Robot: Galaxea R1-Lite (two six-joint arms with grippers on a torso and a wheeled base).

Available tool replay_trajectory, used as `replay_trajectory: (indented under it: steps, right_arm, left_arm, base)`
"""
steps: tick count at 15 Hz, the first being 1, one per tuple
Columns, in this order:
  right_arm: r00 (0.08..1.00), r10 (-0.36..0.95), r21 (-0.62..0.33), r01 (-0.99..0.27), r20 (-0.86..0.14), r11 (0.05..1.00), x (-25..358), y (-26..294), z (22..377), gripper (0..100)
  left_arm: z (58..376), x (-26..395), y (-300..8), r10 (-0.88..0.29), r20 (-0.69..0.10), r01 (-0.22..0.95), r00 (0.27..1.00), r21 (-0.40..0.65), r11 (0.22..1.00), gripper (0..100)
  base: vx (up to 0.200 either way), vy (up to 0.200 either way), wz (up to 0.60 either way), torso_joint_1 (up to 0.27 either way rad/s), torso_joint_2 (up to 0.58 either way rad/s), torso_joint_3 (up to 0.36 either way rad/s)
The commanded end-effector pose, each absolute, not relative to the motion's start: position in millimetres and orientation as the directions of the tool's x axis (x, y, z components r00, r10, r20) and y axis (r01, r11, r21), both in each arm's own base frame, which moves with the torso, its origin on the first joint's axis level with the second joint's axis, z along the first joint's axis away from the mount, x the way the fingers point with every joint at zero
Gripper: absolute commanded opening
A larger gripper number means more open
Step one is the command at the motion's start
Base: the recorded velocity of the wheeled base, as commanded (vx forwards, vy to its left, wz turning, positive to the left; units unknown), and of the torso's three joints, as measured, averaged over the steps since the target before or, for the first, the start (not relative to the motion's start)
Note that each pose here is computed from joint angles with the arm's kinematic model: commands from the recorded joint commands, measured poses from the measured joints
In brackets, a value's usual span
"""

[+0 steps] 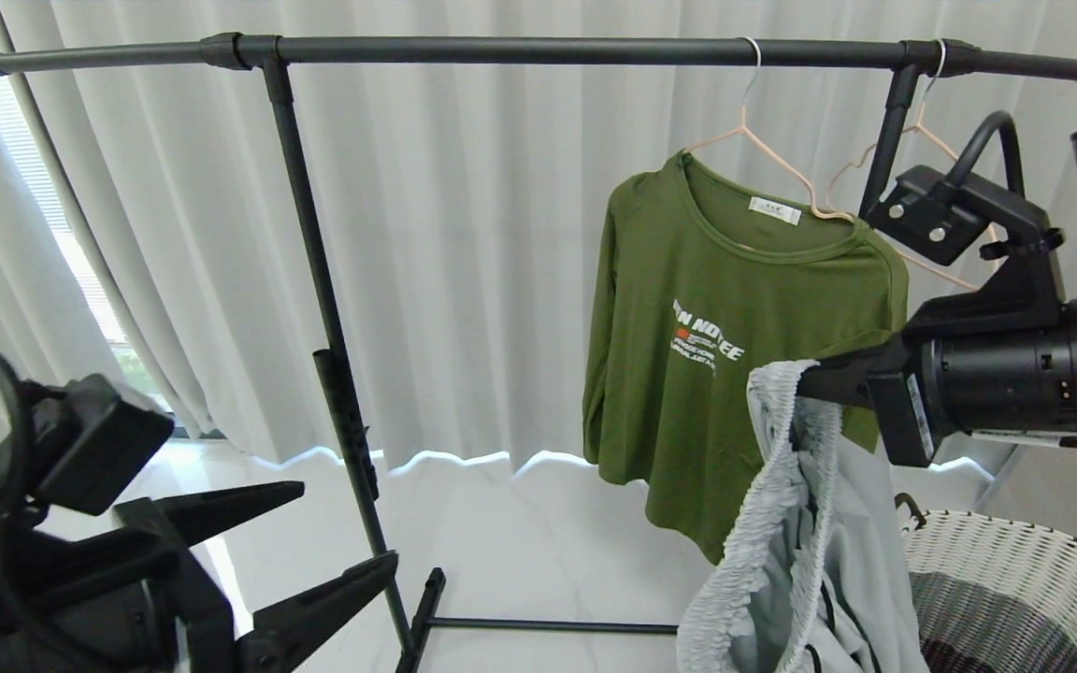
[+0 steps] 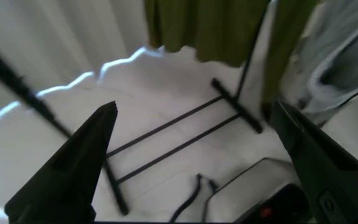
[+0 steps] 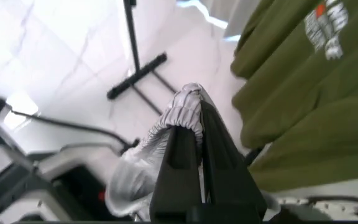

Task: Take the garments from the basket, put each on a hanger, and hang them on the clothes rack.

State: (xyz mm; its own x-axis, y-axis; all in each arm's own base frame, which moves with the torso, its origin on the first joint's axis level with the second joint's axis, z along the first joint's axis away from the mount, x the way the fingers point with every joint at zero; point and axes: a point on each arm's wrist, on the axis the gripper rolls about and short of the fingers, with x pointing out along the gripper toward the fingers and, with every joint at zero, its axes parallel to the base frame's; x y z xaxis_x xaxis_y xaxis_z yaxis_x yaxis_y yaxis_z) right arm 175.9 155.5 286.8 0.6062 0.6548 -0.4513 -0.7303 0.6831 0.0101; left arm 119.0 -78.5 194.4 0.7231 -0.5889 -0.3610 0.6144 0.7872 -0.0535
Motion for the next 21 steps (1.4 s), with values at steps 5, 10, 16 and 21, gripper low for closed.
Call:
replay_trajectory:
  steps: [5, 10, 16, 21]
  right_arm:
    - [0.58, 0.713, 0.044, -0.763, -0.393, 0.645, 164.2, 165.8, 296.1, 0]
    - [0.549, 0.752, 0.071, -0.789, -0.364, 0.611, 147.0, 165.5, 303.0, 0]
    - [0.537, 0.767, 0.084, -0.798, -0.351, 0.597, 134.1, 157.0, 303.5, 0]
    - [0.531, 0.779, 0.094, -0.803, -0.335, 0.588, 123.7, 149.1, 304.8, 0]
  left_arm:
    - [171.3, 146.8, -166.0, -0.726, -0.455, 0.775, 0.516, -0.114, 0.622, 100]
    - [149.1, 153.5, -213.1, -0.748, -0.461, 0.8, 0.478, -0.122, 0.587, 100]
    - [114.2, 159.5, -243.3, -0.737, -0.528, 0.79, 0.422, -0.185, 0.584, 100]
    - [88.2, 161.4, -245.3, -0.706, -0.58, 0.751, 0.406, -0.228, 0.62, 100]
  base:
    - [0.0, 0.0, 0.0, 0.0, 0.0, 0.0]
    - [0.0, 0.0, 0.0, 0.0, 0.0, 0.0]
    - [0.0, 0.0, 0.0, 0.0, 0.0, 0.0]
    - [0.0, 0.0, 0.0, 0.0, 0.0, 0.0]
